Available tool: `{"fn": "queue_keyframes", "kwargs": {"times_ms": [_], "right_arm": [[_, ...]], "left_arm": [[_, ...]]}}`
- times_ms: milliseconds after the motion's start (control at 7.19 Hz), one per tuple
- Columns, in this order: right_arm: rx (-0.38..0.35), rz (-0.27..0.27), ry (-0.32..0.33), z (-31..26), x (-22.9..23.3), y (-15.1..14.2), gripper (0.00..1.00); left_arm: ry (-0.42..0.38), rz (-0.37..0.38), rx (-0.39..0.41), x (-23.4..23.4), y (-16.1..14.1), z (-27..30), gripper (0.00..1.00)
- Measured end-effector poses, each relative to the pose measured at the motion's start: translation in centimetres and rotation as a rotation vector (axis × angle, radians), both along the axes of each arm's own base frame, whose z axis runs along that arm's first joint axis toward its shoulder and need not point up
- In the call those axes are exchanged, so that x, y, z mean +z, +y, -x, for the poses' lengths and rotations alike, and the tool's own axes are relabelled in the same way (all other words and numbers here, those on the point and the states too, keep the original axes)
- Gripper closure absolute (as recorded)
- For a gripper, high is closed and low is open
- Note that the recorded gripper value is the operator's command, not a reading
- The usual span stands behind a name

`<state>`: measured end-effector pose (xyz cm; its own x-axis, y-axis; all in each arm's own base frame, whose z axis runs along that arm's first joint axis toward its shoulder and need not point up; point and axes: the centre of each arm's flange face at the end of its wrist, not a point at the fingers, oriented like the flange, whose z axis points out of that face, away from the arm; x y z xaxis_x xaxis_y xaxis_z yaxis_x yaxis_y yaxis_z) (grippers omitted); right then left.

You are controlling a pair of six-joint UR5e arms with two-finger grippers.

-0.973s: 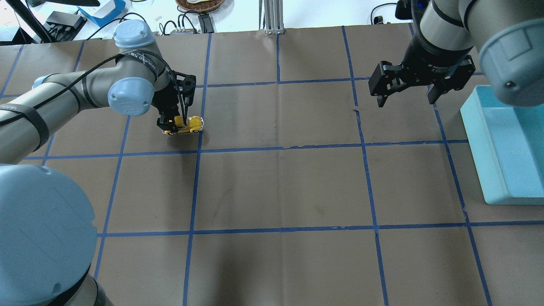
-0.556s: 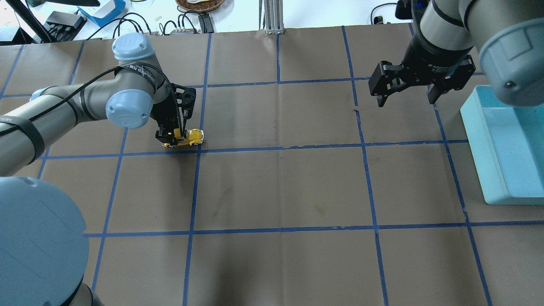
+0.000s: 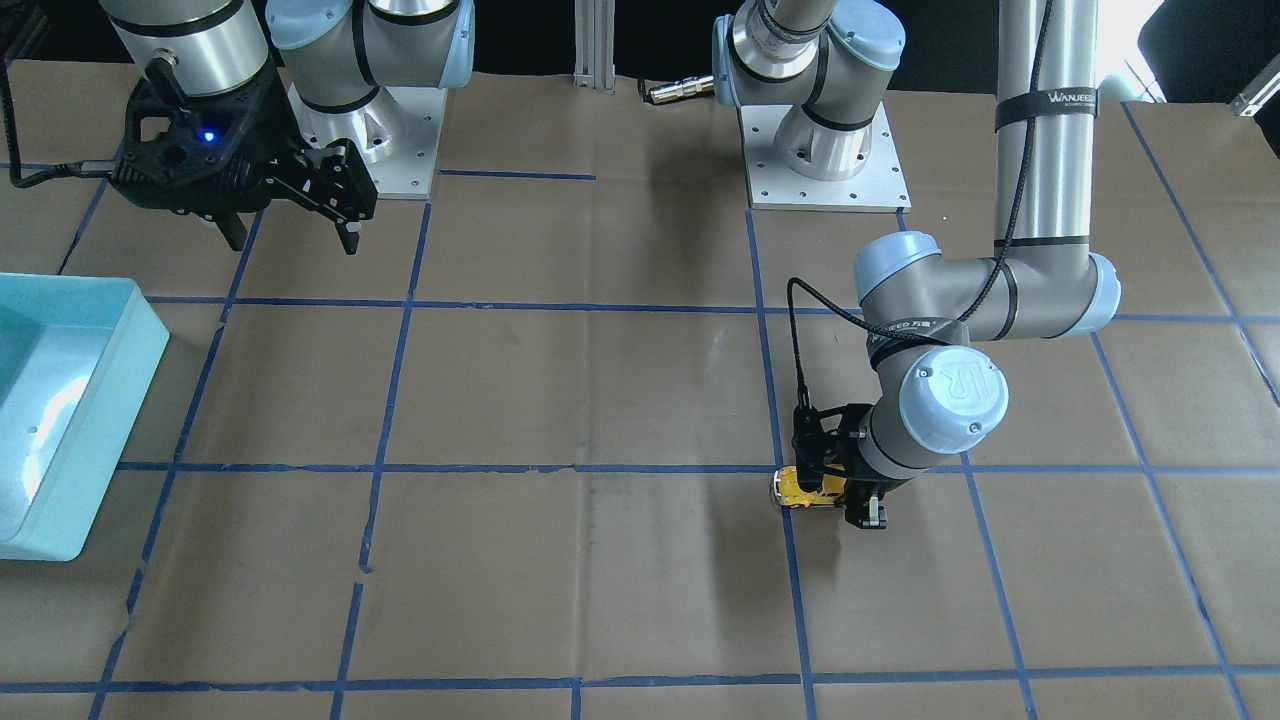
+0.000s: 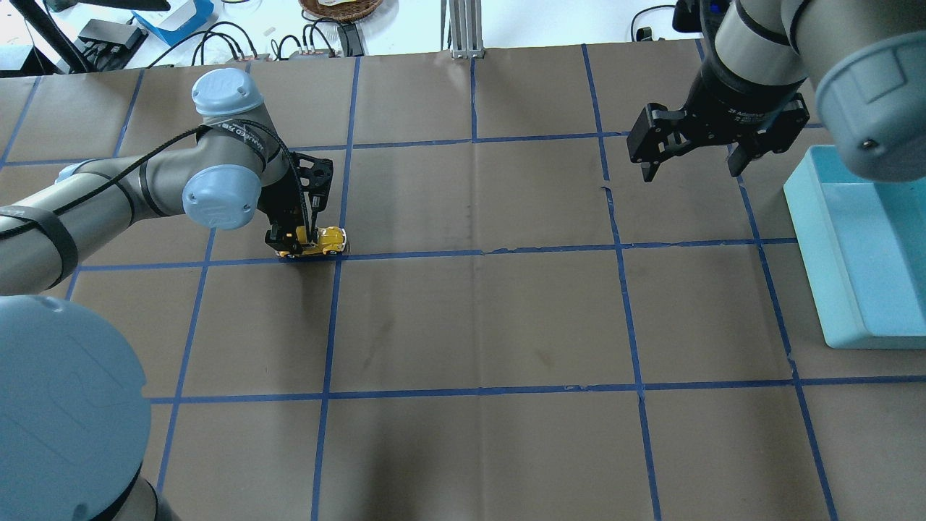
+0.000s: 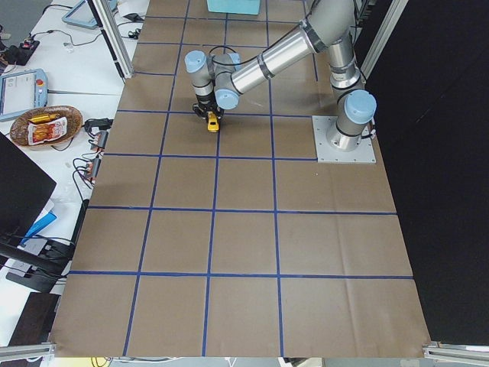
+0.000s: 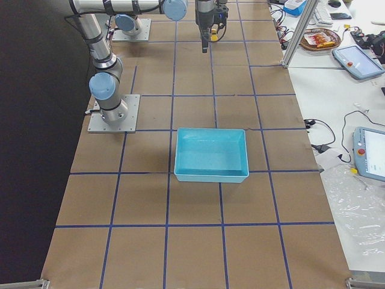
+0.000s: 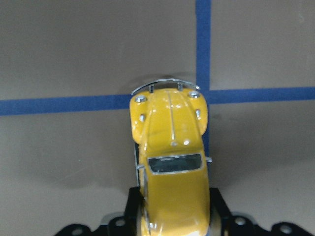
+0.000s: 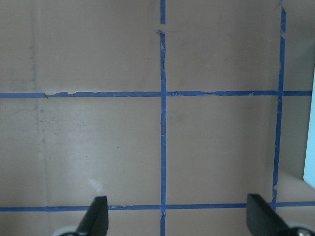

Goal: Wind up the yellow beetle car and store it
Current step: 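Drag the held car backward along the table toward the robot with the left gripper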

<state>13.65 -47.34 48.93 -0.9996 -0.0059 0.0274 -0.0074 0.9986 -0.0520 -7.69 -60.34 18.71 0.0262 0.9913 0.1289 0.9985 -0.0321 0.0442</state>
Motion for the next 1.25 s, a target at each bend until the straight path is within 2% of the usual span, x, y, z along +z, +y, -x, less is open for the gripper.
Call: {"fn": "queue_keyframes", "kwargs": {"times_ms": [417, 1251], "right_arm": [[0.000, 0.000, 0.000, 0.0, 0.0, 0.0, 0.01], [0.000, -0.002, -0.001, 0.0, -0.1, 0.0, 0.01]], "left_arm": [[-0.001, 0.001, -0.006, 0.0, 0.0, -0.2, 1.00], [0.009, -0.009, 0.030, -0.3, 0.0, -4.9, 1.00]]}}
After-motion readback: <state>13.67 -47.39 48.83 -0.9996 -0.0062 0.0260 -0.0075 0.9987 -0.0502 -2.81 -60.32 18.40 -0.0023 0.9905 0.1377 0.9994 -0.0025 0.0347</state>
